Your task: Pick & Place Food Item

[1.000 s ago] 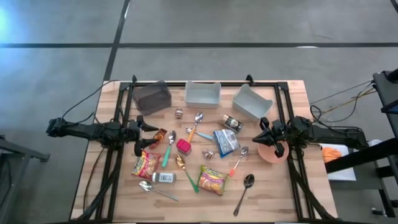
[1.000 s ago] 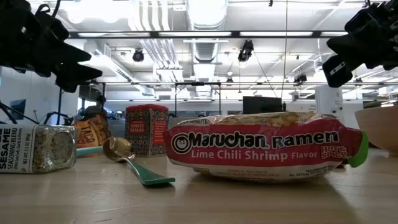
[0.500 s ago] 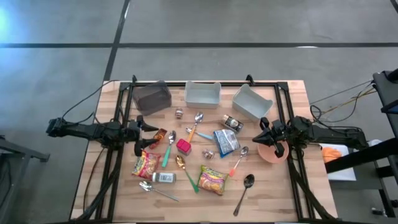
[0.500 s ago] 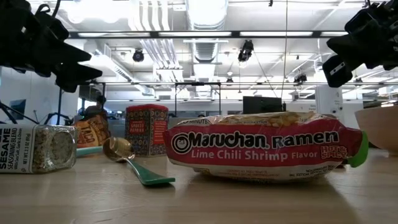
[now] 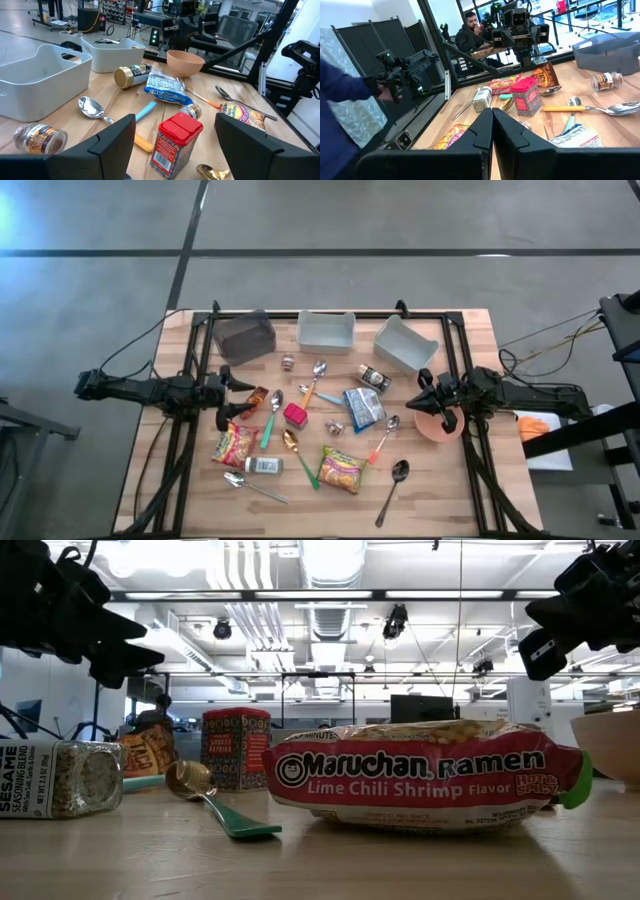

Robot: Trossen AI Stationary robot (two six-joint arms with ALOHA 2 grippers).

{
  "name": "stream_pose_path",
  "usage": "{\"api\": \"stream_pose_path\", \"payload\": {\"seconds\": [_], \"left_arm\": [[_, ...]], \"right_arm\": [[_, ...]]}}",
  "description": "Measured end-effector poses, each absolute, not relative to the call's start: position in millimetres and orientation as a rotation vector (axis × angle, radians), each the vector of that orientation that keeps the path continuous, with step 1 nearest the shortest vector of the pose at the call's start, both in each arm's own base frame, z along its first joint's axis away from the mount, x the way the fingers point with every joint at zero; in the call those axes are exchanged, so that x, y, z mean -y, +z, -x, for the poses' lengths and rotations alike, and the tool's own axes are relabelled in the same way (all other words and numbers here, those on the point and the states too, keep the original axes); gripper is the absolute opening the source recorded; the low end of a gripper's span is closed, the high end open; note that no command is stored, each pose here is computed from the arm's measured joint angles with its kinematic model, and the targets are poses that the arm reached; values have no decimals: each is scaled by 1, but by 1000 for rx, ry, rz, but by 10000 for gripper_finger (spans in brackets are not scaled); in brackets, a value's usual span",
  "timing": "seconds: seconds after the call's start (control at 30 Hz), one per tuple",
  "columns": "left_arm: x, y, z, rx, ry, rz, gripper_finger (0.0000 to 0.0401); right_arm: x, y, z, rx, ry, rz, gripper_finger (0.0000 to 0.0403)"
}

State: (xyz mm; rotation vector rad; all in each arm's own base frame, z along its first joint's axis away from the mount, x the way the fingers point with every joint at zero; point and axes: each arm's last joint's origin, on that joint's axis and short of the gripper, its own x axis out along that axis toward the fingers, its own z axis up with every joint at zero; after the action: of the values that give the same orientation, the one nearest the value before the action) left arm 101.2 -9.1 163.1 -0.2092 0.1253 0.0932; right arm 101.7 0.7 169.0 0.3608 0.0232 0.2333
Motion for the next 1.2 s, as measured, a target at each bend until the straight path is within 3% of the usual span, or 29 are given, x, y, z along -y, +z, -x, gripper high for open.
{"api": "stream_pose_path", "payload": {"seconds": [0.37,0.5,0.6,0.87,0.93,1.1,1.2], "left_arm": [[7,211,-96,379,6,550,278],[7,213,-98,364,-3,621,278],[7,227,-99,367,8,597,278],[-3,275,-110,138,180,481,278],[-5,288,-111,89,208,488,278],[-10,307,-112,-31,278,594,278],[-13,309,-112,-91,327,660,278]], "right_arm": [[-1,169,-102,-23,233,-361,8],[0,169,-102,-13,220,-325,8],[4,173,-102,45,78,-301,8],[21,209,-88,587,-449,-542,8],[21,214,-86,627,-436,-500,8],[11,241,-86,521,-162,-242,8],[11,265,-84,380,-177,-235,8]]}}
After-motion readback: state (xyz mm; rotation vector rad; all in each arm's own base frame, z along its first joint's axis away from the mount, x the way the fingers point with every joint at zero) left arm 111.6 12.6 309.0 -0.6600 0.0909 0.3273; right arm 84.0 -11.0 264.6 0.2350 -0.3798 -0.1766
